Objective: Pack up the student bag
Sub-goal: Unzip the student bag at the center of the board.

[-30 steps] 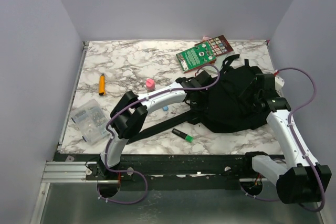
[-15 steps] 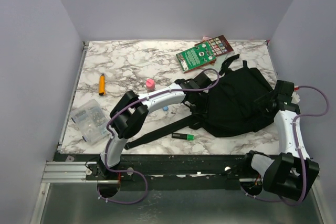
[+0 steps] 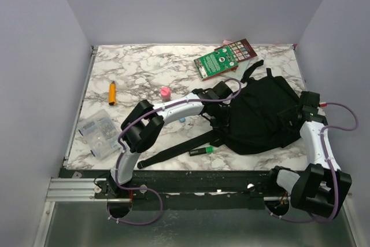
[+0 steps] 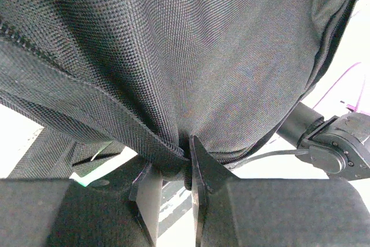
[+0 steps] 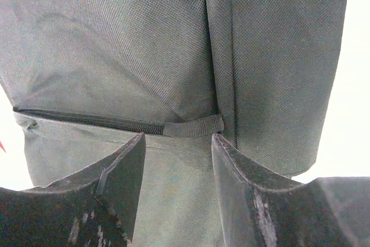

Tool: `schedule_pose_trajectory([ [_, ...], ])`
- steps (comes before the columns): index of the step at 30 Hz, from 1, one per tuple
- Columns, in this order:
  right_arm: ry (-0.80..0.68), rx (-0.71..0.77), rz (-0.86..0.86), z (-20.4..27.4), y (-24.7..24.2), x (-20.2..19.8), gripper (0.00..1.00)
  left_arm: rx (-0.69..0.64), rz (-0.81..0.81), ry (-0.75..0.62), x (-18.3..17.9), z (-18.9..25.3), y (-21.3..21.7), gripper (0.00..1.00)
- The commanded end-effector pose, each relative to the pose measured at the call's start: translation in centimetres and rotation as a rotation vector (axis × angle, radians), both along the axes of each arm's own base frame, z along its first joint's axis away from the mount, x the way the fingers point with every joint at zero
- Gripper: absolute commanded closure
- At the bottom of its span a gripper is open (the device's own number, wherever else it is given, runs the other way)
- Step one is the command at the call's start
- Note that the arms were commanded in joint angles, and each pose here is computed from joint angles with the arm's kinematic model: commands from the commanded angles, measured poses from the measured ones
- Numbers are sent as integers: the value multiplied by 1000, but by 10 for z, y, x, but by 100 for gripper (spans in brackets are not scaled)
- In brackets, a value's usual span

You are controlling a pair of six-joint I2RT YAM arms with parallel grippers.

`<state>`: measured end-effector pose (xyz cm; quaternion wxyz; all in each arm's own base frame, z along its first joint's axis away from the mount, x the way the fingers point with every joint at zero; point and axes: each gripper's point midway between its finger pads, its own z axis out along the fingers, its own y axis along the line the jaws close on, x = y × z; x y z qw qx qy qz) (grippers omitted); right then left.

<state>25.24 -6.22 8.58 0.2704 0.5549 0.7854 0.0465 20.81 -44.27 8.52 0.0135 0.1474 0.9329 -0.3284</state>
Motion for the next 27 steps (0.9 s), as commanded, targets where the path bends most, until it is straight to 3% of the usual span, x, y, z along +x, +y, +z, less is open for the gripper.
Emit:
schedule_pose_trajectory([
  [1,17,17,-69,-8,-2,-7,47,-66,-40,46,-16,18,-6,77],
  [10,26,-38,-124,-15,-15,-8,55,-64,-46,38,-16,17,-4,82],
  [16,15,-79,-120,-12,-22,-4,70,-59,-46,32,-16,15,-3,83],
  [21,18,-109,-65,-11,-25,2,77,-57,-50,34,-17,13,-4,83],
  [27,-92,-149,91,15,-19,22,99,-53,-51,34,-18,11,-4,84],
])
